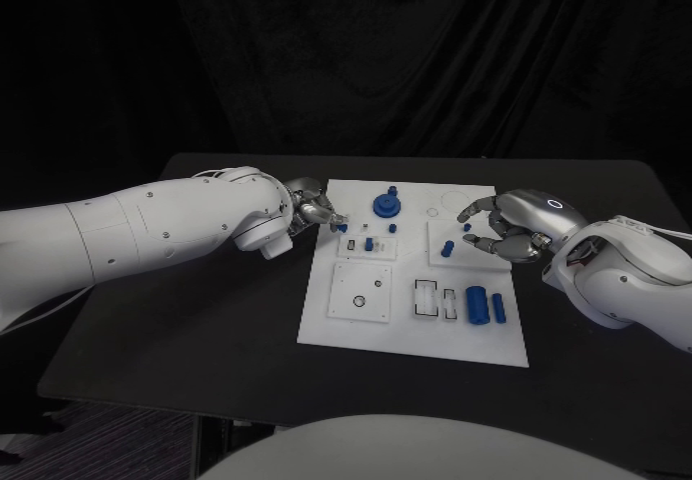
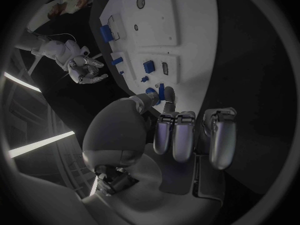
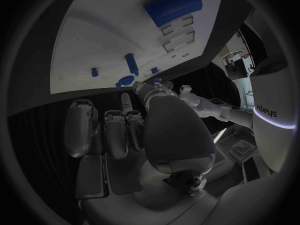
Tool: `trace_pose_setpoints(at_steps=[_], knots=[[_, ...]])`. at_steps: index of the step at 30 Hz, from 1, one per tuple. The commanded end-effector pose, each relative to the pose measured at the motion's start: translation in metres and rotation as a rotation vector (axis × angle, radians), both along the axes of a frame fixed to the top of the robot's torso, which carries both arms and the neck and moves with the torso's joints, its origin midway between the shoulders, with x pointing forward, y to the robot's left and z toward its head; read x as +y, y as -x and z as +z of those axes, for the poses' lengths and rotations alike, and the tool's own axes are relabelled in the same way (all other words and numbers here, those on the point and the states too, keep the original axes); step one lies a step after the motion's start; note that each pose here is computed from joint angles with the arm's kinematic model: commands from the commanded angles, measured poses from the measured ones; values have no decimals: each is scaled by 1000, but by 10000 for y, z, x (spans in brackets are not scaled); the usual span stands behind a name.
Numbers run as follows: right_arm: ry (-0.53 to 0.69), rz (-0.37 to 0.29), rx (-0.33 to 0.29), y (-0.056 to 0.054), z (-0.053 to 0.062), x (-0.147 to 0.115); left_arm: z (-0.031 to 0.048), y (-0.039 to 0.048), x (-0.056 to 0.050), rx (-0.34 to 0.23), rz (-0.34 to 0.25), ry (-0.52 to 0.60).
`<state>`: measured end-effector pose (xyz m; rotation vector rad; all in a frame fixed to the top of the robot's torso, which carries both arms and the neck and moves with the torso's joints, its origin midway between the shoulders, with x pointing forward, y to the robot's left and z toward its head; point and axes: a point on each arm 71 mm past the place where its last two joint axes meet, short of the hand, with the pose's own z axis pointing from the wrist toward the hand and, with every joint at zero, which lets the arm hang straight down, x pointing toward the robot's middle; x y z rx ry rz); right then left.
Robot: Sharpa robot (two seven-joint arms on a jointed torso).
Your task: Assemble the parts on the task board
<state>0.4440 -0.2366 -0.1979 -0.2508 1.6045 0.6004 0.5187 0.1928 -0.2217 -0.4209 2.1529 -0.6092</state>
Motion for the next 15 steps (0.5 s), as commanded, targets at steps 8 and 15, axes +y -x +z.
trace_pose_setpoints(at_steps=[8, 15], knots=[[-3, -18, 11, -1, -7, -9, 44, 83, -69, -65, -42, -17], [-4, -18, 10, 0, -6, -8, 66, 93, -106, -114, -71, -34]])
